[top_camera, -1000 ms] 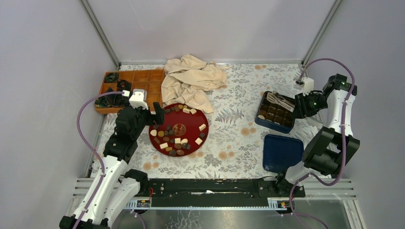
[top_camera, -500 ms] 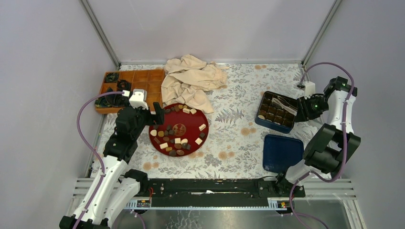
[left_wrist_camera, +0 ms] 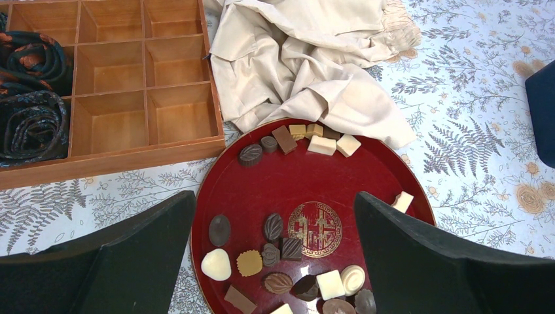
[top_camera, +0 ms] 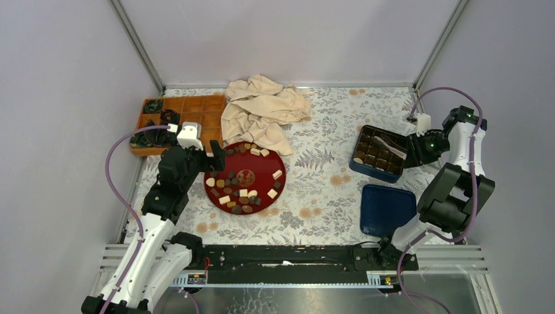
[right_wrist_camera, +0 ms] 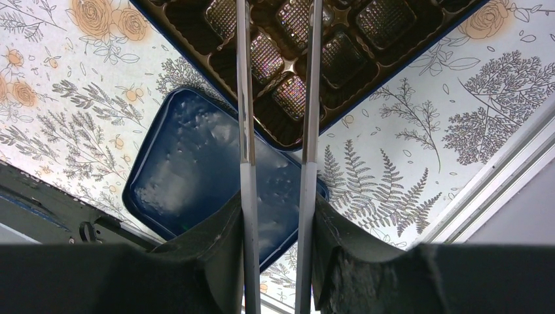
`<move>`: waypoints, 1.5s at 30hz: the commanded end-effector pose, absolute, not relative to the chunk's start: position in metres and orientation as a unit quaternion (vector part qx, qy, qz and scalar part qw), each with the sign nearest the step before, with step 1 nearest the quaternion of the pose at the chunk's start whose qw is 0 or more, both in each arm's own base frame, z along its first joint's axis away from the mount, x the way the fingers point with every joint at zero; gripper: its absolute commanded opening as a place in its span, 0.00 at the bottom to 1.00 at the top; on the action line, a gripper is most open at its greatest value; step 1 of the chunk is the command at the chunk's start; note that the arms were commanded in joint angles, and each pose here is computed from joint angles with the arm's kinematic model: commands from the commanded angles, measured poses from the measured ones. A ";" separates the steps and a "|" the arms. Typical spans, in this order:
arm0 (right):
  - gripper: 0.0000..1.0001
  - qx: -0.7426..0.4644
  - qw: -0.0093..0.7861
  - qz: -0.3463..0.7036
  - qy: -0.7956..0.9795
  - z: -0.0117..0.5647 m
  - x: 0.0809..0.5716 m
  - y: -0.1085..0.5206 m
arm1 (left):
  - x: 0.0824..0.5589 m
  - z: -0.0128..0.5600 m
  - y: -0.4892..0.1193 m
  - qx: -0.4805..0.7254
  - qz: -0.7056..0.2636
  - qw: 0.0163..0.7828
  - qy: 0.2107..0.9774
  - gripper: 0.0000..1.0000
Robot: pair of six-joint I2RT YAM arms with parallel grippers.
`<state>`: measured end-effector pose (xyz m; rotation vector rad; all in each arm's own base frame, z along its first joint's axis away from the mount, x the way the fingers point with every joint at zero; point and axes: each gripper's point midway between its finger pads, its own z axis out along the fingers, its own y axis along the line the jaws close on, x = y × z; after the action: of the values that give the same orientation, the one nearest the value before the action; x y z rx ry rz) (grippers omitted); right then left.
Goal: Pack the chocolate
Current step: Place the fake chocolate in the packing box, then pick up the fake chocolate from the plate.
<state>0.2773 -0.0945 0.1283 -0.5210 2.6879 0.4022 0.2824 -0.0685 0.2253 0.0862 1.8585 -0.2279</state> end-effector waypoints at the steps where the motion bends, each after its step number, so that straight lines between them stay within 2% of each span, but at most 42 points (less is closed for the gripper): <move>1: 0.40 -0.181 0.203 0.136 0.953 0.136 0.285 -0.098 | 0.286 0.237 -0.067 0.037 -0.098 0.615 0.781 0.98; 10: 0.46 -0.183 0.208 0.131 0.952 0.141 0.287 -0.100 | 0.286 0.237 -0.067 0.037 -0.098 0.615 0.781 0.98; 19: 0.45 -0.205 0.242 0.158 0.935 0.162 0.288 -0.083 | 0.286 0.237 -0.067 0.037 -0.098 0.615 0.781 0.98; 29: 0.43 -0.285 0.336 0.271 0.856 0.208 0.289 -0.011 | 0.287 0.235 -0.067 0.037 -0.097 0.612 0.784 0.98; 38: 0.43 -0.393 0.342 0.311 0.794 0.214 0.299 0.092 | 0.289 0.230 -0.065 0.034 -0.091 0.607 0.789 0.98; 45: 0.43 -0.506 0.298 0.310 0.748 0.202 0.284 0.177 | 0.290 0.228 -0.064 0.033 -0.088 0.604 0.791 0.98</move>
<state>0.2897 0.1334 0.1937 -1.2192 2.0836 0.8297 0.2840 -0.0686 0.2204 0.0862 1.8748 -0.2243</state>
